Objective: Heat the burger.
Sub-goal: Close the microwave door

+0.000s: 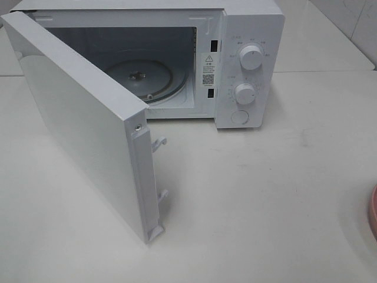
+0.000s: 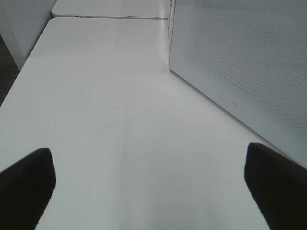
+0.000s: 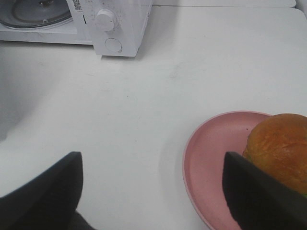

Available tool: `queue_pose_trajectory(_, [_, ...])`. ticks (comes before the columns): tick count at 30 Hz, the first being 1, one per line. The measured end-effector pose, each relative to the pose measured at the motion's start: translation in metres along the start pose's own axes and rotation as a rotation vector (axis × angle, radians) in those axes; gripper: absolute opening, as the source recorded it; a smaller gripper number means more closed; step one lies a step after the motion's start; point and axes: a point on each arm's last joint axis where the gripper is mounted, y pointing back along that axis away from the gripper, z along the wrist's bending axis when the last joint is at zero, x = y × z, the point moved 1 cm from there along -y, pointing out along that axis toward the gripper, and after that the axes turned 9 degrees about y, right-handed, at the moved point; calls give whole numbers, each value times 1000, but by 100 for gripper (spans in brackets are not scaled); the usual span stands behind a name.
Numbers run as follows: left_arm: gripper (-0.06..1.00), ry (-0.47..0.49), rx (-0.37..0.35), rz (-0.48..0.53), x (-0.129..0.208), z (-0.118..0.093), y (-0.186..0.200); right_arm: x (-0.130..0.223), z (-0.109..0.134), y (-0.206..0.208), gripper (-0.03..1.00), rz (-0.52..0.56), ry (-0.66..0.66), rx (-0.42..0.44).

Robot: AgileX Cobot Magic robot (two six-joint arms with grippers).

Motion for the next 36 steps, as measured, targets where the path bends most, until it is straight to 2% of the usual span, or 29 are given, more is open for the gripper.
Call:
queue_pose_trajectory(30, [99, 1, 2, 0, 0, 0, 0, 0, 0, 0, 76, 0, 0, 0])
queue_pose_trajectory(36, [99, 7, 13, -35, -15, -3, -1, 0, 0, 0, 76, 0, 0, 0])
